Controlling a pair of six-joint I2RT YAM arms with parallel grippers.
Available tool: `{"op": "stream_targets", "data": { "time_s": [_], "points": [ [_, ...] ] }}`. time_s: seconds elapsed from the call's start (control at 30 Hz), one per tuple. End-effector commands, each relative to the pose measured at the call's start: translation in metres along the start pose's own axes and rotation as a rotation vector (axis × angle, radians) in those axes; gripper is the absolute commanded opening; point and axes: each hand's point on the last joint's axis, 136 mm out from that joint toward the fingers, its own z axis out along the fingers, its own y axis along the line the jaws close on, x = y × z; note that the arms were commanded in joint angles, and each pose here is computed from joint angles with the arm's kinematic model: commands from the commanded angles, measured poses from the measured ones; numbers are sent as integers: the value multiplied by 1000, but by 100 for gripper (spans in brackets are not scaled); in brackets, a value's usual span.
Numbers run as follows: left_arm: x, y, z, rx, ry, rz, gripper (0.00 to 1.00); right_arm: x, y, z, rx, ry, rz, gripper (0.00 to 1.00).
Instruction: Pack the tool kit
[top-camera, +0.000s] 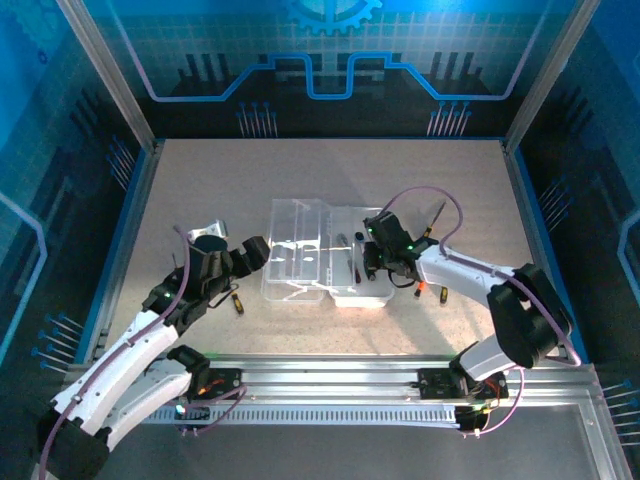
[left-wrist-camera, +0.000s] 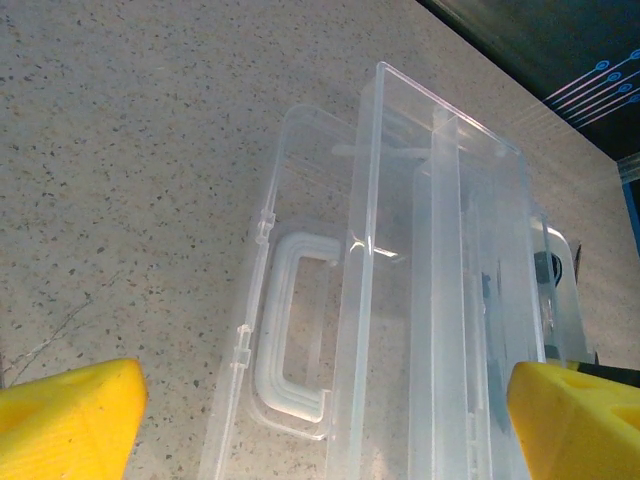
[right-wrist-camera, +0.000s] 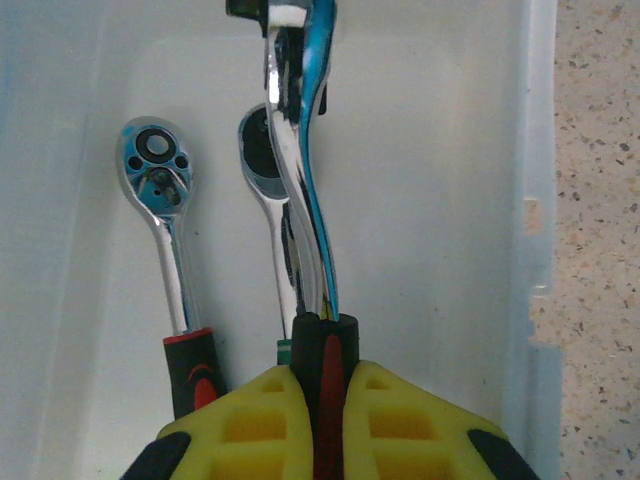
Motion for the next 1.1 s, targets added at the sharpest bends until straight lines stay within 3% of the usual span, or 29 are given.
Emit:
{"op": "stream_targets", "data": {
  "time_s": [0.0, 0.53, 0.8, 1.07],
  "points": [
    [3, 9, -3, -25, 9, -4, 94, -1, -13, 3, 98, -5, 11, 1],
    [-6, 10, -20, -18, -12, 5, 97, 0, -8, 22, 96, 14, 47, 9],
    [-11, 3, -25, -3, -12, 1, 97, -18, -1, -1, 64, -39, 62, 26],
    [-10, 5, -24, -9, -8, -3, 98, -42, 3, -41, 22, -139, 65, 30]
  ]
}}
